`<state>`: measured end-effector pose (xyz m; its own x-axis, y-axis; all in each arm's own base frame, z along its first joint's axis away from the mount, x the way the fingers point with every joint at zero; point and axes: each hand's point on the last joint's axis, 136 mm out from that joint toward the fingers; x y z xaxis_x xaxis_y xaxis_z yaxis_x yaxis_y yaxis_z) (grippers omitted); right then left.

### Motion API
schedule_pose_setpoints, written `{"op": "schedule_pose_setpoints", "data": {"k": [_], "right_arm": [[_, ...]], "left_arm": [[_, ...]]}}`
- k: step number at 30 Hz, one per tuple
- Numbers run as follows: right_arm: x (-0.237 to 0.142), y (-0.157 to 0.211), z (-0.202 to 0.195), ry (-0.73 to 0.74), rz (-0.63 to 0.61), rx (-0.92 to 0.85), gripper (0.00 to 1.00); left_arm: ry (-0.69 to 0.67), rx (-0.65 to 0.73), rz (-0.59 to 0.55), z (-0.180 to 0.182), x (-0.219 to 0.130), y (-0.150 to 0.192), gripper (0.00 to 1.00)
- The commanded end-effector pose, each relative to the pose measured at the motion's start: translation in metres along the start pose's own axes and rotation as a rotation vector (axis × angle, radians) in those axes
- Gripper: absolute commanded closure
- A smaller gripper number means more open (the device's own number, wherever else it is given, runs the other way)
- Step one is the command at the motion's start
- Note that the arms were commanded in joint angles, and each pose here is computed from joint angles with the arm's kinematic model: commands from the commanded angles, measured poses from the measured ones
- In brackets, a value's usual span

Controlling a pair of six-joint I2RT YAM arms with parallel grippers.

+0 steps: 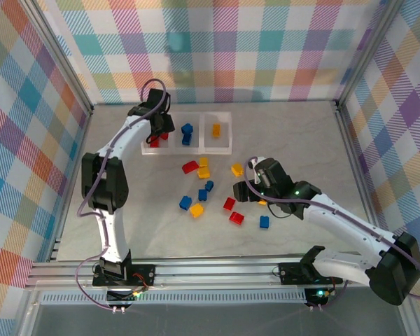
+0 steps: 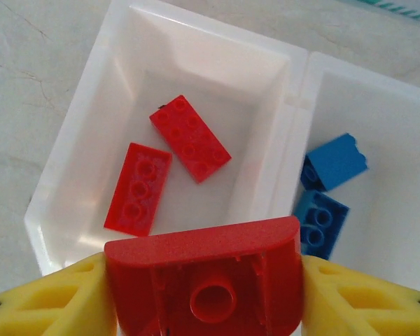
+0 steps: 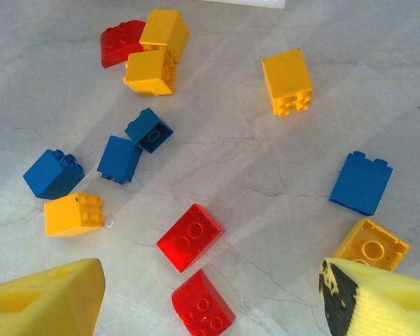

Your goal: Sort the legos into containers by color

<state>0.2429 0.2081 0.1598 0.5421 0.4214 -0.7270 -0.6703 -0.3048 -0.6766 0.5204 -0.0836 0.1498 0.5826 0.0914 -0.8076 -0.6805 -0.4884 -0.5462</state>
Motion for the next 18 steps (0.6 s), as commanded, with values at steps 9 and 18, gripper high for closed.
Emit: {"op": "schedule_pose_setpoints", "data": {"k": [9, 18], "right_arm": [[-0.005, 0.014, 0.001, 0.002, 0.038, 0.001, 0.19], [0.008, 0.003, -0.005, 0.046, 0.037, -0.056, 0.1]], "left_arm": [[0.007, -0.008, -0.017, -0.001, 0.025, -0.03, 0.27], [0.019, -0.027, -0.027, 0.01, -0.009, -0.025, 0.24]]}}
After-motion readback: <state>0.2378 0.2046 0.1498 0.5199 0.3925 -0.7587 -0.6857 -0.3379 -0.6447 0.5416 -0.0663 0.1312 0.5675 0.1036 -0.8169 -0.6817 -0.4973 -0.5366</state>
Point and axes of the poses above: each hand's point on the last joint's axis, 136 mm out from that joint toward the fingers, its own x axis out along the fingers, its own z axis along the line the jaws close on, y = z × x, and after that the axes turned 12 degrees about -x, right-handed
